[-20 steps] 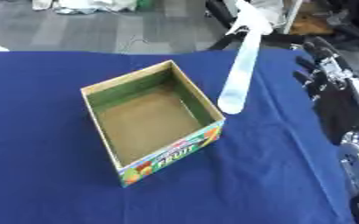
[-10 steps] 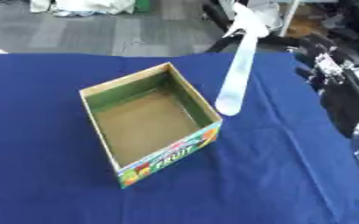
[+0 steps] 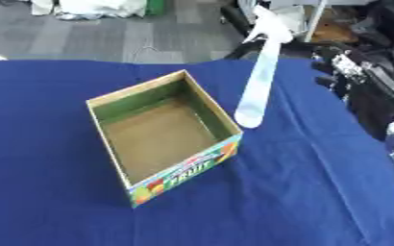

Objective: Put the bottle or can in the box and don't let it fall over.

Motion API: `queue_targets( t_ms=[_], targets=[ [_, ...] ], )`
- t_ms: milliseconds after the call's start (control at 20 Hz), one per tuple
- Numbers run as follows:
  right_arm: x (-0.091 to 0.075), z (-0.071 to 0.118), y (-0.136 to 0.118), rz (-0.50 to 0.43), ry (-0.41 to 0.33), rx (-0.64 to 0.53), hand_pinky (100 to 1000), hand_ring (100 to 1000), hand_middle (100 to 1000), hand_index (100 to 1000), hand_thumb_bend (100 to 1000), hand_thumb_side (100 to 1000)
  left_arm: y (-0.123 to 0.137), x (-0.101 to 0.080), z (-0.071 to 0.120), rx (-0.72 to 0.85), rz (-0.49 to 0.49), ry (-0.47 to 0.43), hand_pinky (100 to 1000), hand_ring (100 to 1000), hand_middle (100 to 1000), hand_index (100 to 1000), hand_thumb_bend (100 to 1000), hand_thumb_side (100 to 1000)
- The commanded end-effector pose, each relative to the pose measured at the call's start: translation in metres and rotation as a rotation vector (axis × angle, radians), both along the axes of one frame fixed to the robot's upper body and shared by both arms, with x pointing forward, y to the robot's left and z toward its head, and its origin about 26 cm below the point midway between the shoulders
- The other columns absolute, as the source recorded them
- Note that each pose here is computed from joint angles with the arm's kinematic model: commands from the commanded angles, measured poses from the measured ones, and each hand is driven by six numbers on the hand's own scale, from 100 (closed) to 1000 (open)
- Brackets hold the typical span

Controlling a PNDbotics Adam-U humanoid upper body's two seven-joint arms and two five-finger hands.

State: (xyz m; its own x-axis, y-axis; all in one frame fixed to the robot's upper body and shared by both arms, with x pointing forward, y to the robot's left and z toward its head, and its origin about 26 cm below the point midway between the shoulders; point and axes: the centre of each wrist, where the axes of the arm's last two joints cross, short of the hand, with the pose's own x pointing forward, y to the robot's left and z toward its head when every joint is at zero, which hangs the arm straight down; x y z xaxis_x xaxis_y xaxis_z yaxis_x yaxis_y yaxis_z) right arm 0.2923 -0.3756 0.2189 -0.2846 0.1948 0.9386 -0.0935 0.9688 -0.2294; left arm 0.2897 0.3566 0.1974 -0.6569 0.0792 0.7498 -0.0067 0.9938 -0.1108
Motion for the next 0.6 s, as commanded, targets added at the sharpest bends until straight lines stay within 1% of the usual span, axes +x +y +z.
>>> queue_targets(
  t_ms=[50,200,300,600],
  targets=[
    [0.006,0.006,-0.011,-0.026,0.029,-0.029,1000,1000,1000,1000,100,601,0.005,-0.003,0.009,0.038,0.015,-0.012,926,1000,1000,814,380,649],
    [0.012,0.000,-0.014,-0.039,0.059,-0.045,1000,1000,1000,1000,100,562,0.006,-0.004,0.007,0.045,0.018,-0.001,927,1000,1000,814,378,650],
    [0.016,-0.002,-0.015,-0.037,0.073,-0.053,1000,1000,1000,1000,100,564,0.006,-0.004,0.006,0.047,0.019,0.004,927,1000,1000,814,378,650],
    [0.025,0.000,-0.023,-0.018,0.092,-0.034,1000,1000,1000,1000,100,519,0.007,-0.004,0.004,0.047,0.018,0.008,927,1000,1000,814,378,650]
  ],
)
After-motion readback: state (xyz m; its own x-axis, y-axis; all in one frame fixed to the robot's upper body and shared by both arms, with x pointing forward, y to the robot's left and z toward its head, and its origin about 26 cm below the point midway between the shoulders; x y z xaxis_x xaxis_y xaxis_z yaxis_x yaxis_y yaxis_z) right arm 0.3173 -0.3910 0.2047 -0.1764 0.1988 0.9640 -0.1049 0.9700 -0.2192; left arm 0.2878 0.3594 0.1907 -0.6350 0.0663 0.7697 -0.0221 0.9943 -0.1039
